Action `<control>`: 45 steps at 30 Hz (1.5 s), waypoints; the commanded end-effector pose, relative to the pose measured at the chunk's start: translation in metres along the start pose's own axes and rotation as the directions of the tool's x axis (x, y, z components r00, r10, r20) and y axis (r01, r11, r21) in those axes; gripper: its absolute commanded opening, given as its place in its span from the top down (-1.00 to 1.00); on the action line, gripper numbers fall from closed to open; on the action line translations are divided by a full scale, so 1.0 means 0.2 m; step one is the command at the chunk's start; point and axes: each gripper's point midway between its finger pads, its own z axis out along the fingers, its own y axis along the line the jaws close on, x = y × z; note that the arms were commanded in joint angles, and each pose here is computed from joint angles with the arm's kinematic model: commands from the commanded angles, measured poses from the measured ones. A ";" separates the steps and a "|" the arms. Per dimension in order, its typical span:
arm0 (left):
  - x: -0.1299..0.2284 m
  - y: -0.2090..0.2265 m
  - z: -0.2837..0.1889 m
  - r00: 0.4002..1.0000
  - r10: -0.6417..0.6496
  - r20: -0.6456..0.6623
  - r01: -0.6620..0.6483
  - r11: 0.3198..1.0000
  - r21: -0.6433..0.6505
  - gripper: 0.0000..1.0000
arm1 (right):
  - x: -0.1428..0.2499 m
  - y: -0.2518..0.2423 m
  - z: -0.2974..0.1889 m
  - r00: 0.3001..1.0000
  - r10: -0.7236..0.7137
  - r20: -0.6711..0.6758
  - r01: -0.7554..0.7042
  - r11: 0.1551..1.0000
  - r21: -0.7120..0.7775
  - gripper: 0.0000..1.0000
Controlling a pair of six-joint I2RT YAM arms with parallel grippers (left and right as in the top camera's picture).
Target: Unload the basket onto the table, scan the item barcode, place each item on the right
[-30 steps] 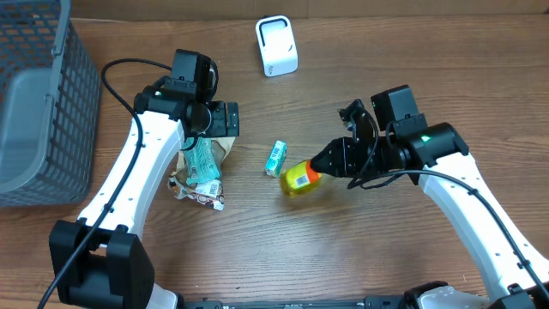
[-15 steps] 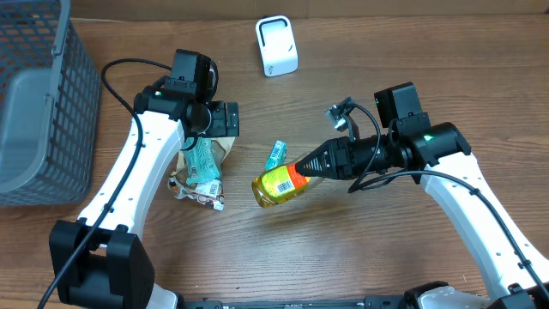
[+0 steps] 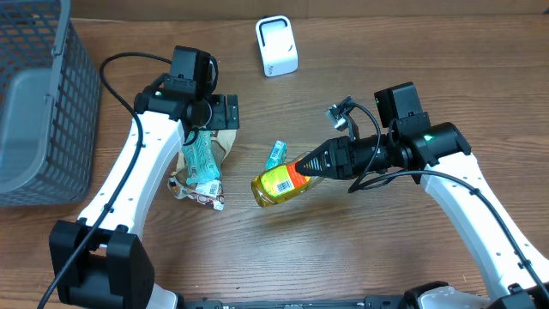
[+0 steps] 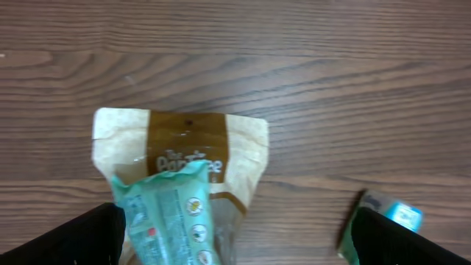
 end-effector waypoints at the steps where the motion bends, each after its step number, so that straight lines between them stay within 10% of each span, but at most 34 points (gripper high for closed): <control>1: -0.07 0.17 -0.02 0.999 -0.039 0.033 0.041 0.996 -0.076 -0.99 | -0.03 0.12 -0.04 0.998 -0.065 0.025 0.066 0.996 -0.055 0.33; 14: -0.08 0.84 -0.07 0.892 -0.448 0.068 0.452 0.889 -0.070 -0.99 | -0.03 0.12 -0.04 0.998 -0.064 0.027 0.066 0.996 -0.055 0.33; 45: -0.08 0.85 -0.07 0.889 -0.452 0.069 0.457 0.887 -0.071 -0.99 | -0.03 0.12 -0.04 0.997 -0.066 0.027 0.067 0.996 -0.055 0.33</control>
